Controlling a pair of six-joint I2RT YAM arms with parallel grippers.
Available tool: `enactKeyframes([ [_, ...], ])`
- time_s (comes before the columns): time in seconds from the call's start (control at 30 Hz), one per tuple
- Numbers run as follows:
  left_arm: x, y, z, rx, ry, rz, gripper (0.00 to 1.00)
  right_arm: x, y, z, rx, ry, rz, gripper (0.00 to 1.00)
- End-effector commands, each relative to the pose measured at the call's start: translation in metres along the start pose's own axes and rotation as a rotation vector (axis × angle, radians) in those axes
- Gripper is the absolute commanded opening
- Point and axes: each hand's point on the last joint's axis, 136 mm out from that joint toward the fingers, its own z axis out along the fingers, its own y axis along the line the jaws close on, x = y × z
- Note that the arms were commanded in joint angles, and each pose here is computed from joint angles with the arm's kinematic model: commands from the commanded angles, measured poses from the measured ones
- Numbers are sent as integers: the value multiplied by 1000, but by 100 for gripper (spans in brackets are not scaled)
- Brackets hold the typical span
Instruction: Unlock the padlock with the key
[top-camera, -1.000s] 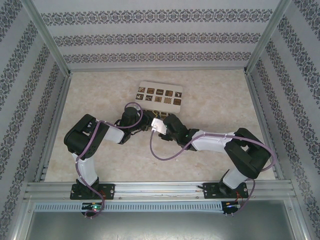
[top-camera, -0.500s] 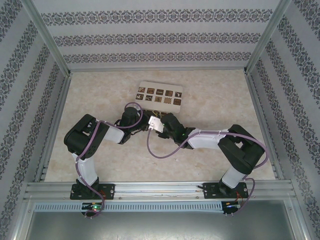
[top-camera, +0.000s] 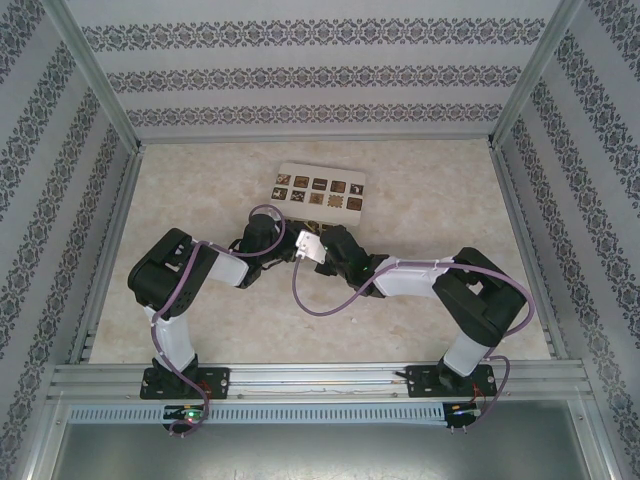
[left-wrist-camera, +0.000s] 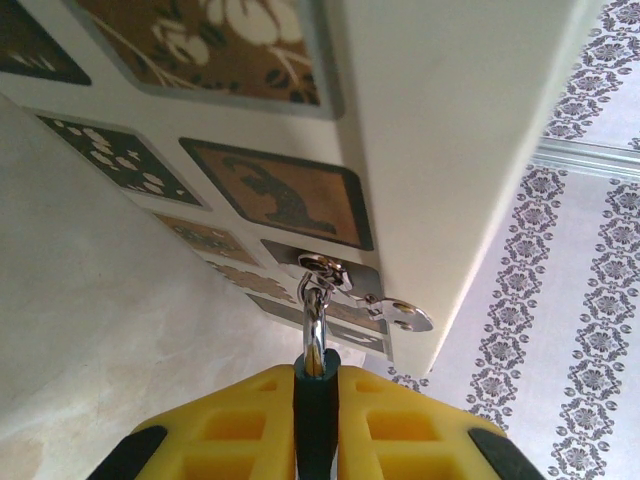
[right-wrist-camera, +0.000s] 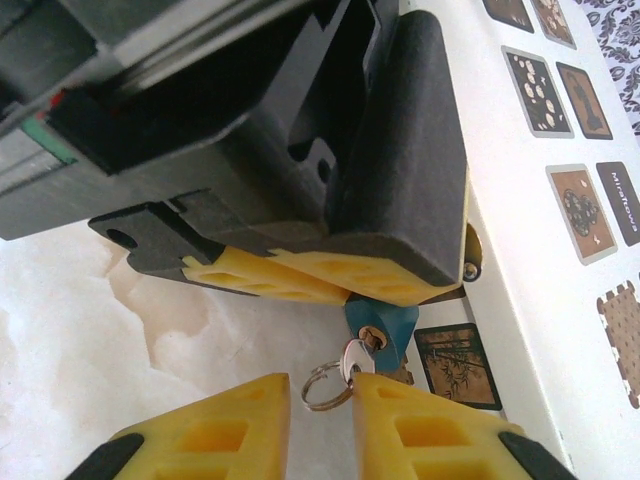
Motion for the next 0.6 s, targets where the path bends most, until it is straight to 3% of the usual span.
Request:
enactKeyframes([
  [0.0,9,-29,3,87,36,27,14,-10,-6,4,22,-21,27,24],
  [0.33,8,-29,3,92,37,23,14,-15,-5,9,22,-32,44,23],
  [0.57,9,-29,4,93,40,21,14,-16,-7,11,31,-36,61,14],
])
